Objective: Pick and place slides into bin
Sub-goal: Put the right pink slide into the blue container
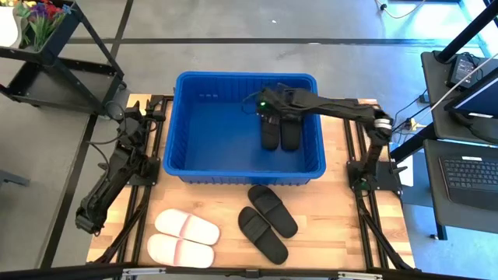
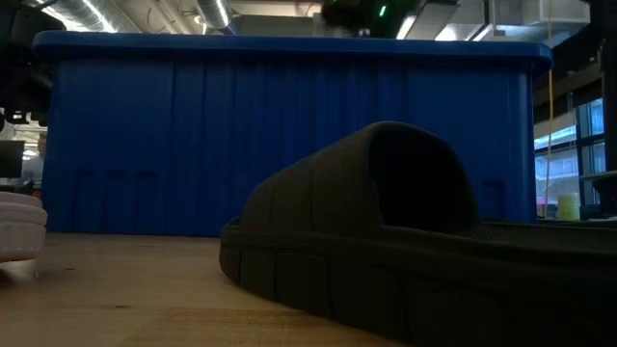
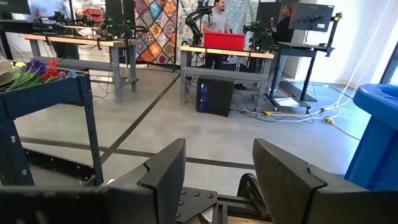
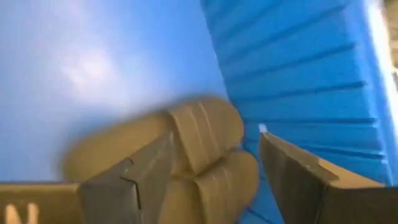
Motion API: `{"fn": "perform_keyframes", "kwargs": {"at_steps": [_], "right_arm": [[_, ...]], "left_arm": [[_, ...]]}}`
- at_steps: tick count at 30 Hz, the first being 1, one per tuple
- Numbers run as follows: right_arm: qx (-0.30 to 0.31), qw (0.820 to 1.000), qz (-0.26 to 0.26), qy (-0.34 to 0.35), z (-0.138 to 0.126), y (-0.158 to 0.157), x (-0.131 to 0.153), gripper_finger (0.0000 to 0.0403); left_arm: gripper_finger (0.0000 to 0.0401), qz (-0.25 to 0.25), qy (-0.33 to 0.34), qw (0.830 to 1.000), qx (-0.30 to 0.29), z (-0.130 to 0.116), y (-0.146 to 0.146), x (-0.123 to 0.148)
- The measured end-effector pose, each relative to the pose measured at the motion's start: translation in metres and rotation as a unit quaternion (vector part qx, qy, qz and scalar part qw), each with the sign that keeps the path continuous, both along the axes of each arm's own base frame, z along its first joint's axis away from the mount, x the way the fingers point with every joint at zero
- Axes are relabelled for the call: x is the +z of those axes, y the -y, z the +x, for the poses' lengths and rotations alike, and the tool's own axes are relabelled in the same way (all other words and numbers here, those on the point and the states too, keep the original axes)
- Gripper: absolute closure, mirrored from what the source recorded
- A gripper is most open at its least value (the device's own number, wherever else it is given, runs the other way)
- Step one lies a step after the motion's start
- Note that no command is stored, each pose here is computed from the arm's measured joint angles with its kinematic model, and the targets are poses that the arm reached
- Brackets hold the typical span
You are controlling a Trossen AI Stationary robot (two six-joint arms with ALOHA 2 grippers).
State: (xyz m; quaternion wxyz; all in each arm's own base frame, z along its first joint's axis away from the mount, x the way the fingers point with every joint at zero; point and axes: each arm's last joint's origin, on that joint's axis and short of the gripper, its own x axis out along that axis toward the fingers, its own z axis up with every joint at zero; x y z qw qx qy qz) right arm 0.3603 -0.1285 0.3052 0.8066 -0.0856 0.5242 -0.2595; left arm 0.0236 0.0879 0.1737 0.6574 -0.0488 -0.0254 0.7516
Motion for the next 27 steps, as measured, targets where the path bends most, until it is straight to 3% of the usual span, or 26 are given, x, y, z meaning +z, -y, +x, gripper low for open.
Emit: {"fn": "perform_keyframes", "kwargs": {"at_steps": [4,8,14,19,23,27], "right_arm": [[0.021,0.991,0.039,0.124,-0.013,-0.019,0.043,0.0164],[0.059,0.967,0.101,0.226,-0.028,-0.040,0.078,0.0164],[0.124,0.931,0.174,0.295,-0.049,-0.080,0.111,0.0164],[0.206,0.928,0.155,0.269,-0.066,-0.115,0.115,0.0164],[0.202,0.928,0.133,0.284,-0.082,-0.122,0.107,0.0164],[0.201,0.916,0.114,0.328,-0.102,-0.119,0.095,0.0164]], "left_arm": [[0.0218,0.000,0.000,1.000,0.000,0.000,0.000,0.000],[0.0218,0.000,0.000,1.000,-0.001,0.000,0.000,0.000],[0.0218,0.000,0.003,0.999,-0.038,0.002,0.000,0.000],[0.0218,0.016,0.013,0.989,-0.144,0.008,0.000,0.003],[0.0218,0.052,0.039,0.973,-0.220,0.013,0.001,0.011],[0.0218,0.101,0.078,0.953,-0.276,0.015,0.004,0.022]]}}
